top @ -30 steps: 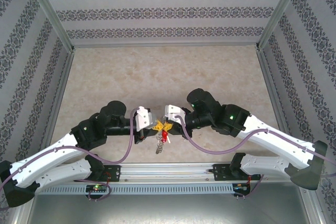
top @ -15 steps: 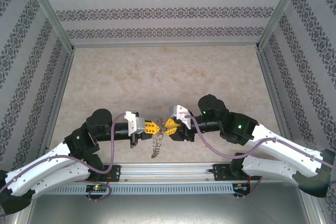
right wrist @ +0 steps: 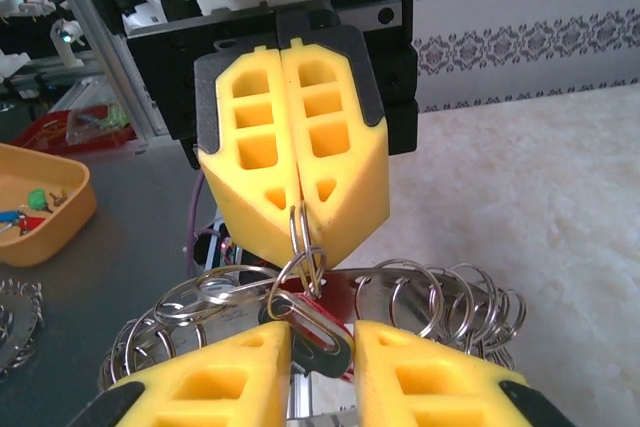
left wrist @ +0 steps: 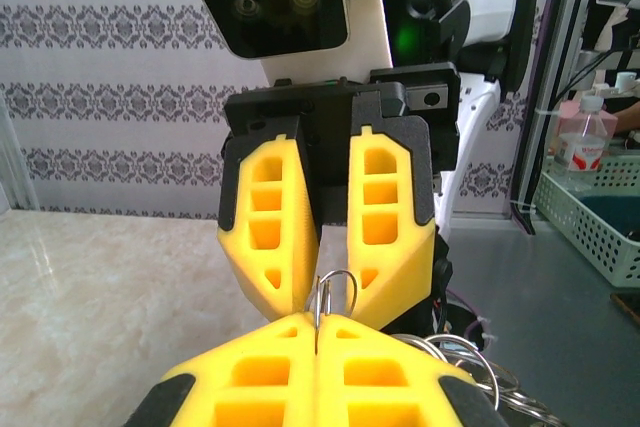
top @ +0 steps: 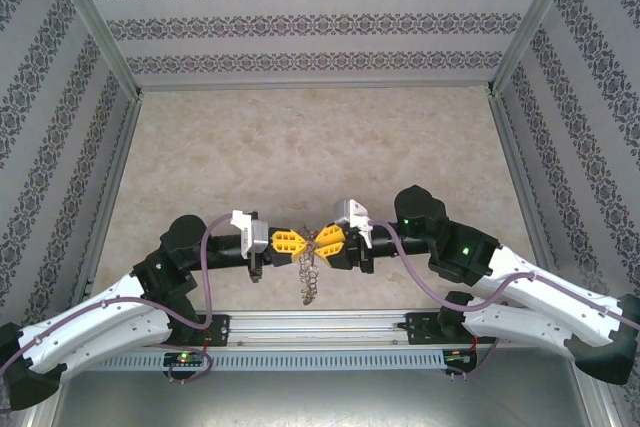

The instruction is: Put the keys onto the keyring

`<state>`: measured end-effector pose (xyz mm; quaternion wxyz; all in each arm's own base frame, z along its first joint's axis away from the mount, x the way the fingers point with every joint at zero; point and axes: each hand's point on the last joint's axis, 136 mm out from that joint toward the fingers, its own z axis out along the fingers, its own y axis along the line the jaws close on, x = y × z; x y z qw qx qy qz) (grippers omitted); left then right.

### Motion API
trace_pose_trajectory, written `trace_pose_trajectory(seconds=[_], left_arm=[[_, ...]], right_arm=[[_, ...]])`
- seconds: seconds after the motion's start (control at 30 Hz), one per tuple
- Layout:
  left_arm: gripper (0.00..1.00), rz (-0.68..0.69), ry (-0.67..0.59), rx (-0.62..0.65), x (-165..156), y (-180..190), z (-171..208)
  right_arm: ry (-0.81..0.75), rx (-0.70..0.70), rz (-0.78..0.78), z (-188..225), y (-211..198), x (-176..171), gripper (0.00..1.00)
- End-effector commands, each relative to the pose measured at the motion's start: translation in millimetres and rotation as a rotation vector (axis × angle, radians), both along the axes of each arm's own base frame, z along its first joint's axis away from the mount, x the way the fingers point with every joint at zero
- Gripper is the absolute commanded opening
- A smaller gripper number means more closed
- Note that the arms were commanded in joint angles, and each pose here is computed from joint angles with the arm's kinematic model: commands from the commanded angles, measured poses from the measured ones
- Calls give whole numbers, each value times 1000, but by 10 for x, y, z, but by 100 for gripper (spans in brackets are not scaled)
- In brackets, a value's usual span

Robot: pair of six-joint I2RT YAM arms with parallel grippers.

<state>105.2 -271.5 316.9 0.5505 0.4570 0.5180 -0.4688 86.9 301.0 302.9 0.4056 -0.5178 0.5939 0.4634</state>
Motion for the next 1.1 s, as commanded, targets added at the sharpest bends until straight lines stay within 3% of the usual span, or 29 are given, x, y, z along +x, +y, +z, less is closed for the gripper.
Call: trace_pose_trajectory(seconds=[0.0, 0.17, 0.47, 0.57, 0.67, 0.7, 1.0, 1.07], left_arm=[[0, -14, -63, -107, -56, 65, 337], [0, -14, -67, -100, -52, 61, 347], [0, -19, -65, -90, -50, 44, 328], [0, -17, -67, -90, -59, 59, 324], [0, -11, -71, -92, -62, 78, 327], [0, -12, -74, -92, -68, 81, 327], [0, -37, -107, -108, -143, 115, 415], [0, -47, -109, -110, -156, 106, 427]], right_arm=[[-5, 53, 47, 108, -21, -115, 30], [-27, 89, 43, 219, -85, -148, 36], [-5, 101, 77, 283, 64, -122, 32], [7, 84, 75, 246, 116, -86, 23], [8, 81, 71, 236, 131, -68, 1], [9, 78, 65, 224, 133, -58, 0], [44, 18, 46, 75, 168, -3, 0], [45, 13, 42, 75, 185, 14, 9]])
